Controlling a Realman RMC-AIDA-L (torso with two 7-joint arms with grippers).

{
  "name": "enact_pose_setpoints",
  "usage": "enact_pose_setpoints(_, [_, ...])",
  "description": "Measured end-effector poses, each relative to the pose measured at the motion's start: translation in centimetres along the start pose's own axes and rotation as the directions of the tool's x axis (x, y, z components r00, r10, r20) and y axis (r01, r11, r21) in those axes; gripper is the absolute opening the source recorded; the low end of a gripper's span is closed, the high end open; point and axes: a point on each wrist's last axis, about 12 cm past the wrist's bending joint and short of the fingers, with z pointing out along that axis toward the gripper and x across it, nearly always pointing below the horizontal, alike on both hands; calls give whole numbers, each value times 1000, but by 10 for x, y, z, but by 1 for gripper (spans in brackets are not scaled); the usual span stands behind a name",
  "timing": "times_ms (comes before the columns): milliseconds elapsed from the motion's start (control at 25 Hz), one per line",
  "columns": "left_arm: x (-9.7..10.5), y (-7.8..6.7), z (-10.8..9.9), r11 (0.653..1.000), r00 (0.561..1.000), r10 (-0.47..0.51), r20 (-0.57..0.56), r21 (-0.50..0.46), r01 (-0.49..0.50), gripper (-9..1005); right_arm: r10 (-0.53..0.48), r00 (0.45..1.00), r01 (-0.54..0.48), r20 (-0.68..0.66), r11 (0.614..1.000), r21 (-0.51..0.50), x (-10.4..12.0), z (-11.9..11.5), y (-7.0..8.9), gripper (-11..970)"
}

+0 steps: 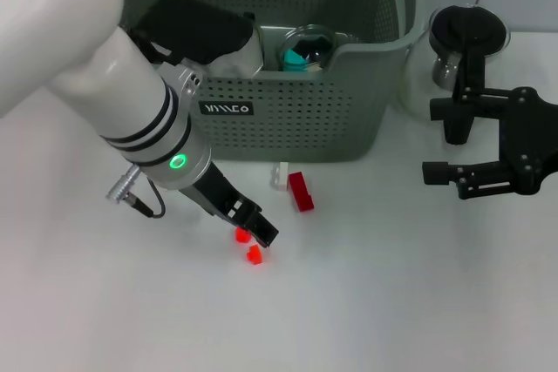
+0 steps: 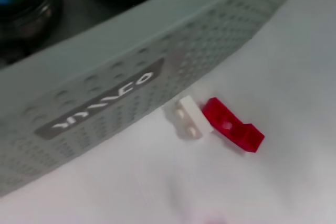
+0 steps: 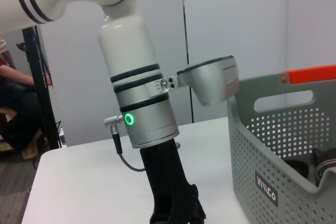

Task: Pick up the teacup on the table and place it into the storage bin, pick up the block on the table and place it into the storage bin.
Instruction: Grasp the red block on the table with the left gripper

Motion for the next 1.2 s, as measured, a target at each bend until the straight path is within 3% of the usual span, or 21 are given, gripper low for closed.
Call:
enact_pose_setpoints(360, [-10, 3, 9, 996, 996, -85, -9, 7, 85, 905, -25, 1000, 25, -3, 1000, -1, -4, 3, -3, 928])
enact_pose_setpoints(1200, [-12, 3, 21, 997, 1000, -9, -14, -74, 8, 887, -44, 999, 44, -1, 999, -9, -2, 4, -2, 927])
